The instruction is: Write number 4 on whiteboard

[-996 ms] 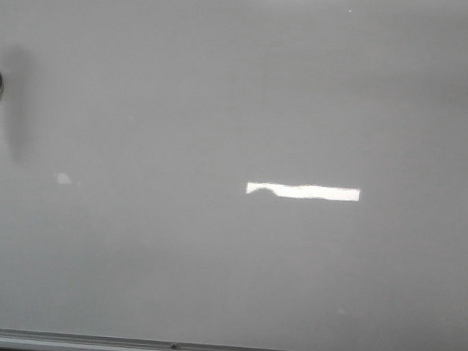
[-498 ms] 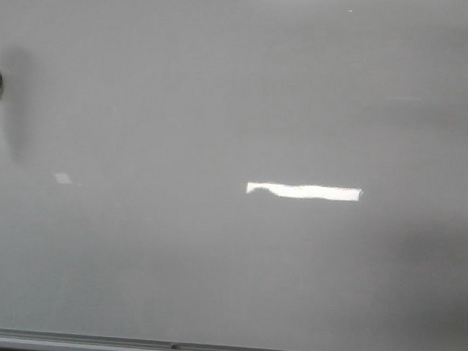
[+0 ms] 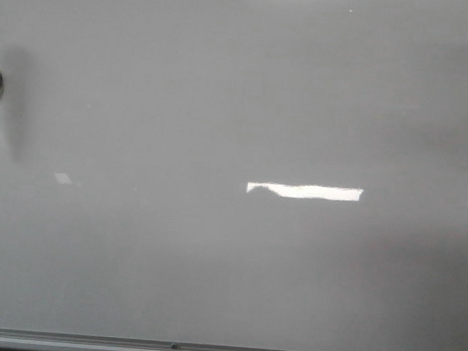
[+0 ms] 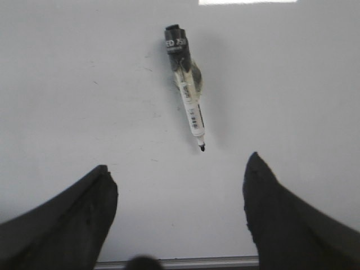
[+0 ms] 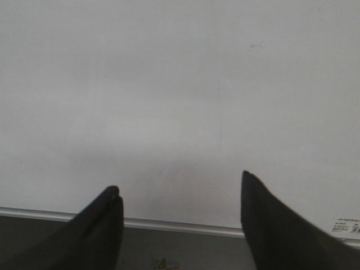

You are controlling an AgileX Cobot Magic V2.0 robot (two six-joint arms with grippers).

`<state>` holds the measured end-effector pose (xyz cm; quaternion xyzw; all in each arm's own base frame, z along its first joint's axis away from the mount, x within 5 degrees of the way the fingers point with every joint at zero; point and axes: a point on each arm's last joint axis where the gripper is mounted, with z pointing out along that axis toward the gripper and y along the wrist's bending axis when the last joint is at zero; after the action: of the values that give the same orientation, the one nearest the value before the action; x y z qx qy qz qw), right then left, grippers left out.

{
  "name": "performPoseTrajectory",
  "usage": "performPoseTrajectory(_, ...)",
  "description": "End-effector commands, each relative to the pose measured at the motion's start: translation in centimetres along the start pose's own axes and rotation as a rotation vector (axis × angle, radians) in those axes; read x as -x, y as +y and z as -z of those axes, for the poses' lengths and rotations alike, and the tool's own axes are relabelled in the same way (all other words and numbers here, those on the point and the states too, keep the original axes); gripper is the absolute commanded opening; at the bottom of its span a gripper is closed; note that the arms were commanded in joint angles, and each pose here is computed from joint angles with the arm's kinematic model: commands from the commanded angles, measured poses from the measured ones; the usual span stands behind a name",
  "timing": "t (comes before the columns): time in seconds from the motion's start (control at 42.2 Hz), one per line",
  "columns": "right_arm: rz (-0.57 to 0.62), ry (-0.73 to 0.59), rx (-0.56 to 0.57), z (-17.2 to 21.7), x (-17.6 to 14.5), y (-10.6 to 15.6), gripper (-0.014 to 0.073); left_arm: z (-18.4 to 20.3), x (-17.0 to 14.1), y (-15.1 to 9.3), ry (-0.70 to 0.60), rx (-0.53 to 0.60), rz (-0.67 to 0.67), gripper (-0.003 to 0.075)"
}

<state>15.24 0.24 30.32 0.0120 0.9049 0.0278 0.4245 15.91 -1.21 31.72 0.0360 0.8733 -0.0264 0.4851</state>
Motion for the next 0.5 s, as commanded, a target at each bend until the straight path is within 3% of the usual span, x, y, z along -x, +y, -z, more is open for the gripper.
performPoseTrajectory(0.0,0.013,-0.078,-0.002,1.0,1.5,0.0,0.0518,-0.5,1.5,-0.7,-0.081,-0.036,-0.009,0.0514)
performPoseTrajectory(0.474,0.014,-0.087,-0.002,1.0,1.6,0.0,0.0518,-7.9,1.7,-1.0,-0.032,-0.050,0.081,0.0514)
